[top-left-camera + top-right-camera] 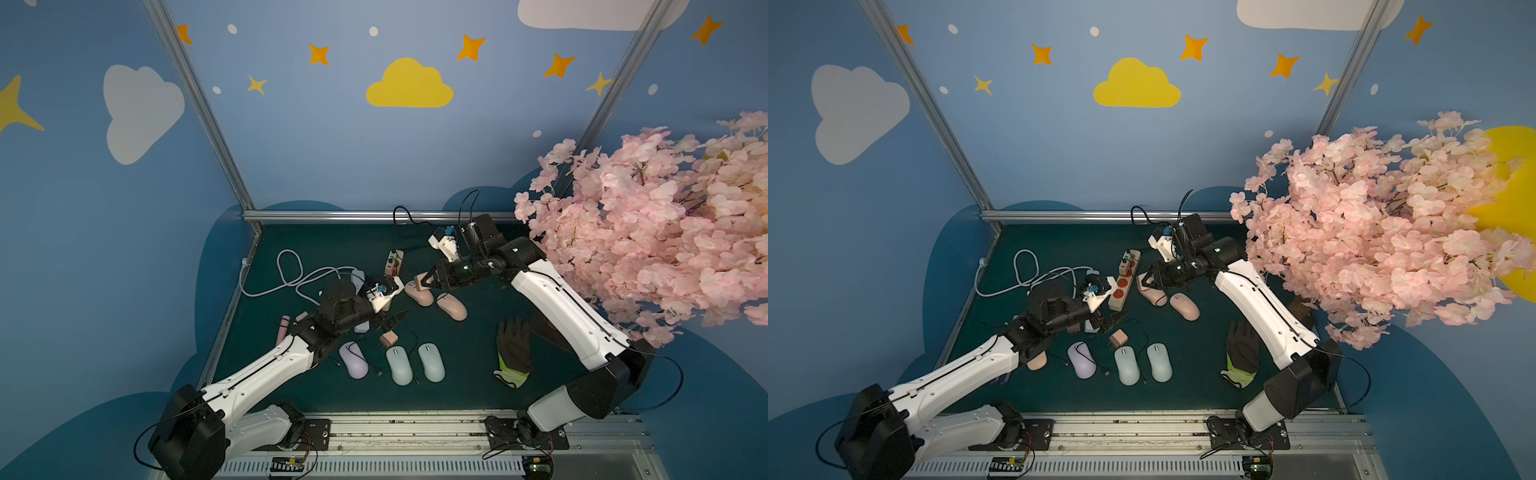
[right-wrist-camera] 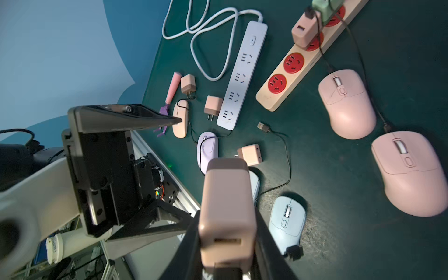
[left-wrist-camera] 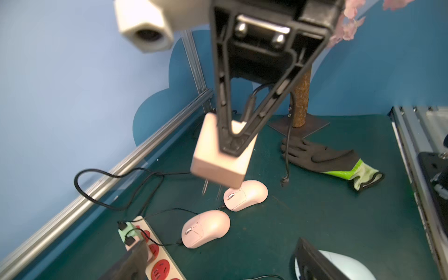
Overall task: Unplug the wireless mouse
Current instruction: Remove the power cord from the plug.
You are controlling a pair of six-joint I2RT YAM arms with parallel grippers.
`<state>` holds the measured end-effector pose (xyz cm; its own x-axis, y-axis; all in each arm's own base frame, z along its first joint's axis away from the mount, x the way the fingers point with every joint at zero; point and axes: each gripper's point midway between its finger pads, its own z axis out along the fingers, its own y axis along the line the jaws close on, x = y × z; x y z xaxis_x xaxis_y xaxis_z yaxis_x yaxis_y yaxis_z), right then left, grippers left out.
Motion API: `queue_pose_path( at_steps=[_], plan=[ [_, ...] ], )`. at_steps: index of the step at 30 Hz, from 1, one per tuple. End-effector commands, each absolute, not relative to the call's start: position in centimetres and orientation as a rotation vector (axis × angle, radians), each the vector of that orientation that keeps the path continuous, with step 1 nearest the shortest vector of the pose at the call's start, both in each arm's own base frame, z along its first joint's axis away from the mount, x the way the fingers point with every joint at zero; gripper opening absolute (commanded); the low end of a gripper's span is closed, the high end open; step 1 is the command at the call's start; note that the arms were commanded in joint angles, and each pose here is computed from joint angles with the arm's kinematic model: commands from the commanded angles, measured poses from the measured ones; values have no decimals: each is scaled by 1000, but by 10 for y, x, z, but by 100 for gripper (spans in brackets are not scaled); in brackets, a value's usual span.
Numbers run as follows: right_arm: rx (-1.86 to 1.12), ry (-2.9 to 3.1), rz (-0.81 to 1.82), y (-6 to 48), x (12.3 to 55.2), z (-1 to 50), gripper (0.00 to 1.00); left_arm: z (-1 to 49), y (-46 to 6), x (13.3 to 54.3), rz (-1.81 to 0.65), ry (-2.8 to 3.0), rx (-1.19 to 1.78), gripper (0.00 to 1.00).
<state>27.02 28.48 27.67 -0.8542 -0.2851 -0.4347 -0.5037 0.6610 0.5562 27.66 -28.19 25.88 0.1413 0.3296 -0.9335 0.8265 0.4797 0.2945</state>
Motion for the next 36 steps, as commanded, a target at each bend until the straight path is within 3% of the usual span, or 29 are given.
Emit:
queue_pose_path(
  at_steps=[1, 16, 30, 35, 36],
  plan=[
    [-687, 2604, 1026, 291, 258, 275, 0, 276, -287, 288, -346, 1339, 1126, 92],
    [-762, 2617, 1104, 313, 246, 270, 0, 273, -307, 291, -368, 1325, 1170, 74],
    [-794, 2612, 1126, 320, 240, 271, 0, 270, -308, 291, -384, 1332, 1163, 34],
    [-779, 2608, 1074, 314, 243, 272, 0, 271, -307, 291, -375, 1328, 1154, 7],
    [-766, 2607, 1045, 312, 245, 272, 10, 272, -307, 291, -376, 1324, 1151, 4]
  ],
)
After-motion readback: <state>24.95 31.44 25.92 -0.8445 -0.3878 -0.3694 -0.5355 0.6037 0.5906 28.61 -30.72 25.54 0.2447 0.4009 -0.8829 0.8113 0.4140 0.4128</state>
